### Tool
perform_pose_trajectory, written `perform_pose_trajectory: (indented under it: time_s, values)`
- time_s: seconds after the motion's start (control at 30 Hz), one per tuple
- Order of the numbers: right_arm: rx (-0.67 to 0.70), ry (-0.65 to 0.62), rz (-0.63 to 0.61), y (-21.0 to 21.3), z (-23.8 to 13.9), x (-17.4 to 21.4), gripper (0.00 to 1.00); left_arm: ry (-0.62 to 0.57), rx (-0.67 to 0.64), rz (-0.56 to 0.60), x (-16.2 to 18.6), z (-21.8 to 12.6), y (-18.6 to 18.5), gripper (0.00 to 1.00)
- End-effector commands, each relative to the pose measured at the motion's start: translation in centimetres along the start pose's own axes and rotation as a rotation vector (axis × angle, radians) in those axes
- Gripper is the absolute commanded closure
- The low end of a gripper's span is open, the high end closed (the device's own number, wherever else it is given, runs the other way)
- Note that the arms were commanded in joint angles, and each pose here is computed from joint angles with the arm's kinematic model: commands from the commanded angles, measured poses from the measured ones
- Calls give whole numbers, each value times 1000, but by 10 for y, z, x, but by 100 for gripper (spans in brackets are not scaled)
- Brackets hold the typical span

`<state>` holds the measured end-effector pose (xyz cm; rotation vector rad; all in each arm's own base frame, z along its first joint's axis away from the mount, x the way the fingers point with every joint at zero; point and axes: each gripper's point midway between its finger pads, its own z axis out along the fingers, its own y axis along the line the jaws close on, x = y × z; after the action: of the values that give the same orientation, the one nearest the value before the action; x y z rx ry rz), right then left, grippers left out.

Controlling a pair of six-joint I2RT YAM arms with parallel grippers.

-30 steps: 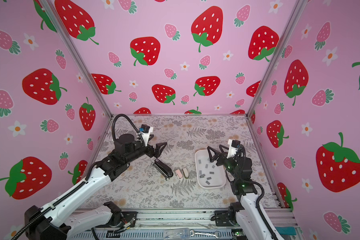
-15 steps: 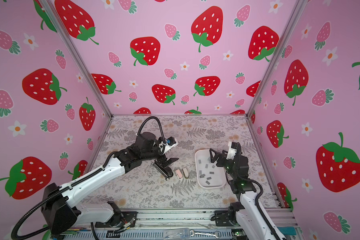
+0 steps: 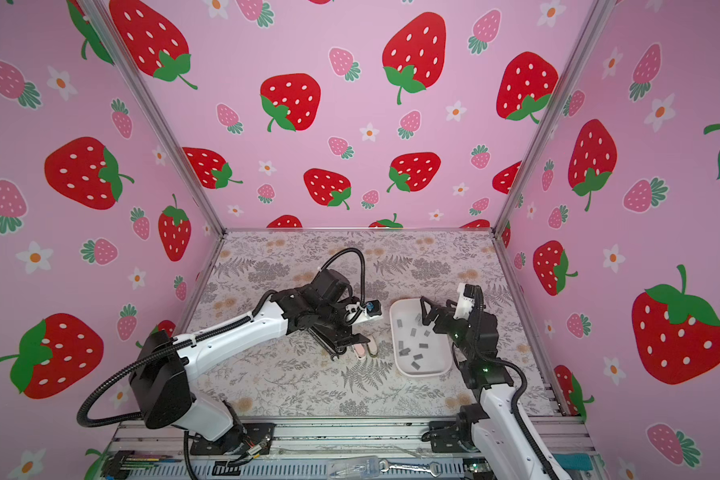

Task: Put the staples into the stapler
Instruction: 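Raise both arms and move the left gripper toward the pink-and-white staple remover, then lower the left gripper over the staple remover and close on it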

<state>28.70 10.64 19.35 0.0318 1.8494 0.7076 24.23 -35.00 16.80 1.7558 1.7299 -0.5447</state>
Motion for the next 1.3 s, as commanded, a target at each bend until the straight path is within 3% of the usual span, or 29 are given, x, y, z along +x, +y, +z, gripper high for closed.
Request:
perform_pose_trajectory:
  time_s: [0.0,0.7,1.27]
  values:
    - [23,-14,-13,-2,1,-5,1,18,100,70,-4,0,-13,25]
    - [72,-51,-20,-11,1,-11,1,229,123,183,18,51,-4,29]
    - [67,-59,-29,-9,-4,-12,1,359,129,180,40,79,-6,32]
